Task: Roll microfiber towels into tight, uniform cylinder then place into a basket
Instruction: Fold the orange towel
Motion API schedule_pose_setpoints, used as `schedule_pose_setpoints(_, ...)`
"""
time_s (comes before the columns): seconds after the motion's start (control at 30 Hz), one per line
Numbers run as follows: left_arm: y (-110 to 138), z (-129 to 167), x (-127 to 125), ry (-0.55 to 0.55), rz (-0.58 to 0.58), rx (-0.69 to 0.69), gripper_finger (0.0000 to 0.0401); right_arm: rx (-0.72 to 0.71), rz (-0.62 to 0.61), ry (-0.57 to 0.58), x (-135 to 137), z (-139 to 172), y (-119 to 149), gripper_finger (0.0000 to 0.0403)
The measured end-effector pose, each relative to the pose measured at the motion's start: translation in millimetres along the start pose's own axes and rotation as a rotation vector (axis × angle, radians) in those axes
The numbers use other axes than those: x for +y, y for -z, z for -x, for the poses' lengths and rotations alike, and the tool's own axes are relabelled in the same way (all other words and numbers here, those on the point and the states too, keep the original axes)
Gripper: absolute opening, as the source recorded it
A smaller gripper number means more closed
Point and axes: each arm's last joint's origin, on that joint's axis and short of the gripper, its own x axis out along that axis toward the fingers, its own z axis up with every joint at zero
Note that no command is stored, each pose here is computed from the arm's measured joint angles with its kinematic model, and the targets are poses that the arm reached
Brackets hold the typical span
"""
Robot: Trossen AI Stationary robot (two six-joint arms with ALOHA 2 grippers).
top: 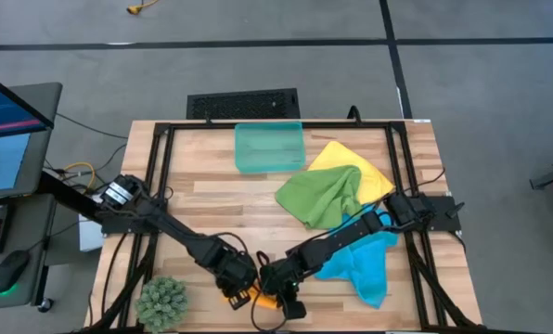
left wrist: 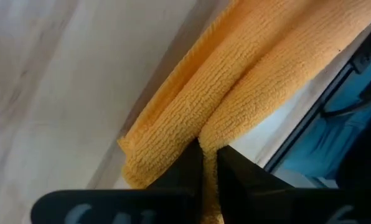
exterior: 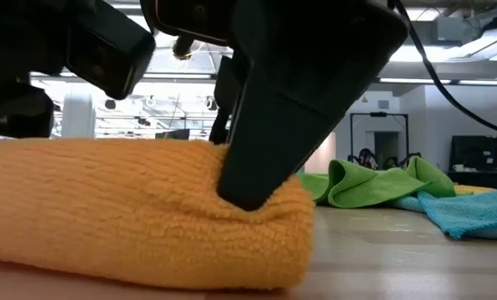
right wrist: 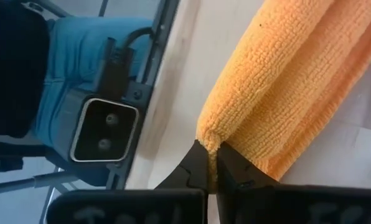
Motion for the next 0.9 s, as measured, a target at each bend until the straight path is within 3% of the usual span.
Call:
schedule_pose_setpoints(0.23, -9, 4, 10, -0.053, 0.074, 0.002, 0.0017, -0.006, -0.013, 0.025, -2, 1, 0, 0.0018)
schedule_pose_setpoints(0.53, -13, -5, 18, -0.024, 0.107, 0.001, 0.0018, 0.016, -0.034, 0.077, -4, 3, 2, 0.0020)
schedule_pose_setpoints(0.9, -10, -6, 17, -0.027, 0.083, -0.006, 0.0018, 0.006, -0.082, 0.130, -10, 5, 2, 0.0122)
